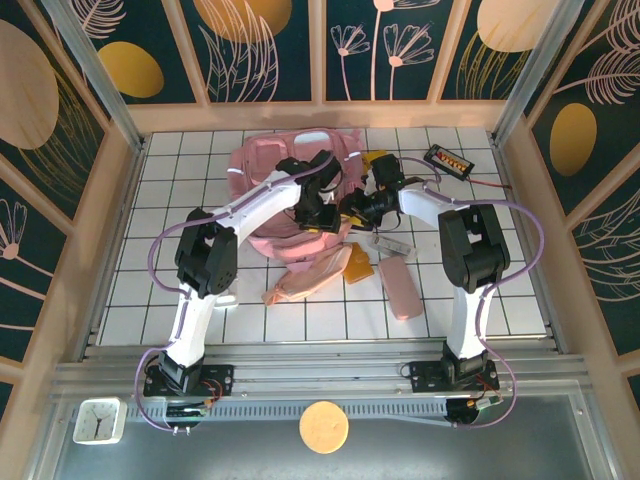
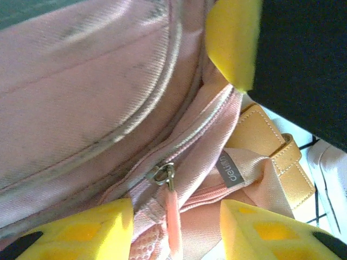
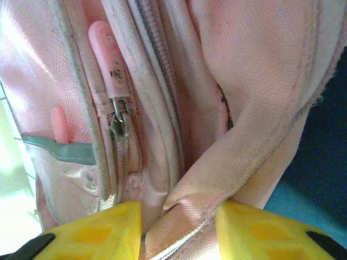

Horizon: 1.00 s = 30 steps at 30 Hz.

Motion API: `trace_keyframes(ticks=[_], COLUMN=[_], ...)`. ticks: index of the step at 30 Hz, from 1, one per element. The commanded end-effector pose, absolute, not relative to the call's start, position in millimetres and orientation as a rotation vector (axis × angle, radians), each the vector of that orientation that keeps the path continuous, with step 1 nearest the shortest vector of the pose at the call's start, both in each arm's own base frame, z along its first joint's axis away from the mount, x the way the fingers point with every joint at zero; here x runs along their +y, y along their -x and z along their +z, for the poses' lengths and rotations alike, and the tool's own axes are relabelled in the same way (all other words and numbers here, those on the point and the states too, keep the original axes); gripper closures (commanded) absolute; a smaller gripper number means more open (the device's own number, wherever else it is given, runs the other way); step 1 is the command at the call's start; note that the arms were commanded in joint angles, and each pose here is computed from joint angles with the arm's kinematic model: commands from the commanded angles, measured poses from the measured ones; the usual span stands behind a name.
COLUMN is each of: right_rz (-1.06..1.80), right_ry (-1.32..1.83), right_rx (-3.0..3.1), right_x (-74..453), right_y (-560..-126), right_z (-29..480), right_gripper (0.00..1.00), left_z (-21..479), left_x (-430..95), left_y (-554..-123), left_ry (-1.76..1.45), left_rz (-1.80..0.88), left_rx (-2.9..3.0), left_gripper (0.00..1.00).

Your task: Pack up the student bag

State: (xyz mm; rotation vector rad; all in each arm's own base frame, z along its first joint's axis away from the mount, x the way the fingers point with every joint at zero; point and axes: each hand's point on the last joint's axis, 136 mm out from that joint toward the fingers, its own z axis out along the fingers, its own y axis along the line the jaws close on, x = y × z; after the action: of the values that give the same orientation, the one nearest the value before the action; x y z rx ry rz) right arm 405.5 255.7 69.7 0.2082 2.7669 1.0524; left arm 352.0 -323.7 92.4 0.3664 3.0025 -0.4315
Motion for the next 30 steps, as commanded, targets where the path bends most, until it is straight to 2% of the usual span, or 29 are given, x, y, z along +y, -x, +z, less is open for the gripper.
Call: trace_keyframes(ticks=[1,2,14,17,18,21,25,26,27,28,30], right_rz=[1.067,1.067,1.069,1.071,1.069,1.051,1.048,1.055,1.068,1.075,1.069], right_ry=[-0.2,-0.2,-0.217,-0.211,-0.205,-0.21,-0.209,-0.213,-0.218,-0.223,-0.234], right_rx=[2.762,2.764,2.747,2.754,2.756,2.758,2.766,2.768,2.765,2.759,2.737], right_x=[256.3,256.3,252.5,252.9,253.1,248.3,246.8,247.8,249.7,250.9,250.8], right_y=[-400.1,-399.5,-399.4,-399.2,-398.7,-397.9,-396.2,-396.3,-397.9,-400.2,-408.6], right_z=[72.8,72.4,74.7,73.8,74.5,76.0,72.3,70.0,69.3,69.5,74.0], right_gripper=[0.6,0.61,0.64,0.65,0.63,0.49,0.47,0.49,0.55,0.67,0.98], left_z=[88.3,87.3,77.4,82.4,84.7,97.7,112.9,116.1,118.0,120.5,123.0], left_x=[-327.6,-328.2,-310.9,-310.6,-310.8,-310.9,-314.7,-316.9,-318.6,-319.1,-316.3], left_y=[-345.6,-345.0,-337.3,-339.1,-338.6,-340.2,-340.9,-340.8,-340.7,-340.7,-338.8], left_ry=[-0.37,-0.371,-0.409,-0.411,-0.419,-0.423,-0.42,-0.419,-0.418,-0.412,-0.409], left_rz=[-0.398,-0.399,-0.294,-0.292,-0.294,-0.306,-0.36,-0.381,-0.396,-0.404,-0.399], left_rx=[3.036,3.039,3.063,3.048,3.046,3.019,2.99,2.983,2.98,2.975,2.975], left_gripper=[0.6,0.65,0.9,0.99,1.0,1.0,1.0,1.0,1.0,1.0,1.0])
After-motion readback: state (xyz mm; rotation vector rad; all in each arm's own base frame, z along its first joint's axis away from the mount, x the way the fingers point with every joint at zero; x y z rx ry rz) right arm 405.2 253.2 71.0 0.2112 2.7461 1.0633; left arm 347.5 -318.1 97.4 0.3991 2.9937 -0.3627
